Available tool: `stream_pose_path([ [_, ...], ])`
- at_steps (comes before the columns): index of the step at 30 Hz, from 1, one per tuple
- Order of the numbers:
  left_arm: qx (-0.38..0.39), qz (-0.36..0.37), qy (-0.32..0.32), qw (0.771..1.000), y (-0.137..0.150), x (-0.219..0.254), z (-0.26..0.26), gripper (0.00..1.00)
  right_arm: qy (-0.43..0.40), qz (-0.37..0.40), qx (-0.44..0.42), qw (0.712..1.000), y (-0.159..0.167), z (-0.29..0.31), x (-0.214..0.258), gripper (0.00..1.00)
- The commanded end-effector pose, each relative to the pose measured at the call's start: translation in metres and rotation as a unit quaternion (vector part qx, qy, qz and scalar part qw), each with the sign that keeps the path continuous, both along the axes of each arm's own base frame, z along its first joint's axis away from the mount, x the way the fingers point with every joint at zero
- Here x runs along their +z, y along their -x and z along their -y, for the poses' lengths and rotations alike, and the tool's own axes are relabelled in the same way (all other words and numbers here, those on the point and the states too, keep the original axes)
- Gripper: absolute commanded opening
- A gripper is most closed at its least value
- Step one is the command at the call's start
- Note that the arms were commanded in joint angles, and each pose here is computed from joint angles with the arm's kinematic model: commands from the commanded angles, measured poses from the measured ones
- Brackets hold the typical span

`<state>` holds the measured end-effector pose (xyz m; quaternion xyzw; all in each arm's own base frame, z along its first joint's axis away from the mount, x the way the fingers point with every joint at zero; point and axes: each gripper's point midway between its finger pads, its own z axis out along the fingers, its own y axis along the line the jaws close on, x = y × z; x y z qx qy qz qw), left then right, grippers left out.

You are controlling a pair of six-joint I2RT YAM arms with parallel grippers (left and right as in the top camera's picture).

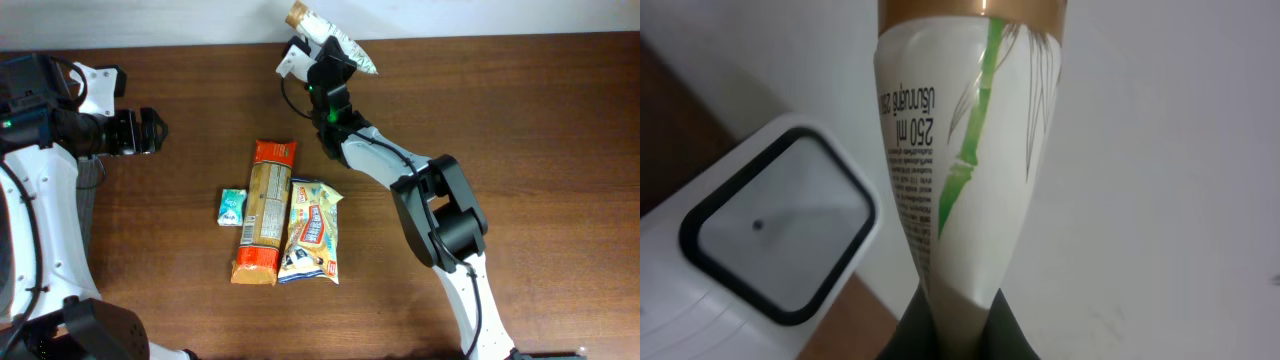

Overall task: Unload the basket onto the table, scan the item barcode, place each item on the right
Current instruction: 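Lift the white tube toward the scanner and hold it over it, then set the white tube down at the right side of the table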

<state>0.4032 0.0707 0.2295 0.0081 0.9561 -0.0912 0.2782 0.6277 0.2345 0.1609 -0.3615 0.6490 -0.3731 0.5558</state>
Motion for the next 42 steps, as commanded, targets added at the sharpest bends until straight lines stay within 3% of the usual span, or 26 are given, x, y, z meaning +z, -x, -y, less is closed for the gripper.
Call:
stream_pose_path([
  [1,-0.010,0.007,-0.002,1.000,0.000,0.004,0.001,0.99,0.002,0.000,-0.003,1.000,-0.012,0.015,0.000,0.04],
  [9,-0.010,0.007,-0.002,1.000,0.000,0.004,0.001,0.99,0.030,-0.066,0.014,0.997,-0.009,0.016,-0.035,0.04],
  [12,-0.010,0.007,-0.002,1.000,0.000,0.004,0.001,0.99,0.013,-0.019,0.005,1.000,-0.011,0.012,-0.012,0.04],
  [19,-0.010,0.007,-0.002,1.000,0.000,0.004,0.001,0.99,0.009,0.008,0.007,1.000,-0.008,0.013,0.027,0.04],
  [26,-0.010,0.007,-0.002,1.000,0.000,0.004,0.001,0.99,-0.163,0.005,-0.006,0.987,0.023,0.027,0.115,0.04],
  [29,-0.010,0.007,-0.002,1.000,0.000,0.004,0.001,0.99,-0.281,-0.091,0.013,0.955,0.075,0.033,0.149,0.04],
  [33,-0.010,0.007,-0.002,1.000,0.000,0.004,0.001,0.99,-0.349,-0.292,0.034,0.890,0.169,0.057,0.143,0.04],
  [38,-0.010,0.007,-0.002,1.000,0.000,0.004,0.001,0.99,-0.378,-0.453,-0.174,0.788,0.231,0.163,0.059,0.04],
  [40,-0.010,0.007,-0.002,1.000,0.000,0.004,0.001,0.99,-0.378,-0.481,-0.236,0.755,0.237,0.199,0.016,0.04],
  [42,-0.010,0.007,-0.002,1.000,0.000,0.004,0.001,0.99,-0.334,-0.470,-0.335,0.745,0.243,0.258,-0.030,0.04],
])
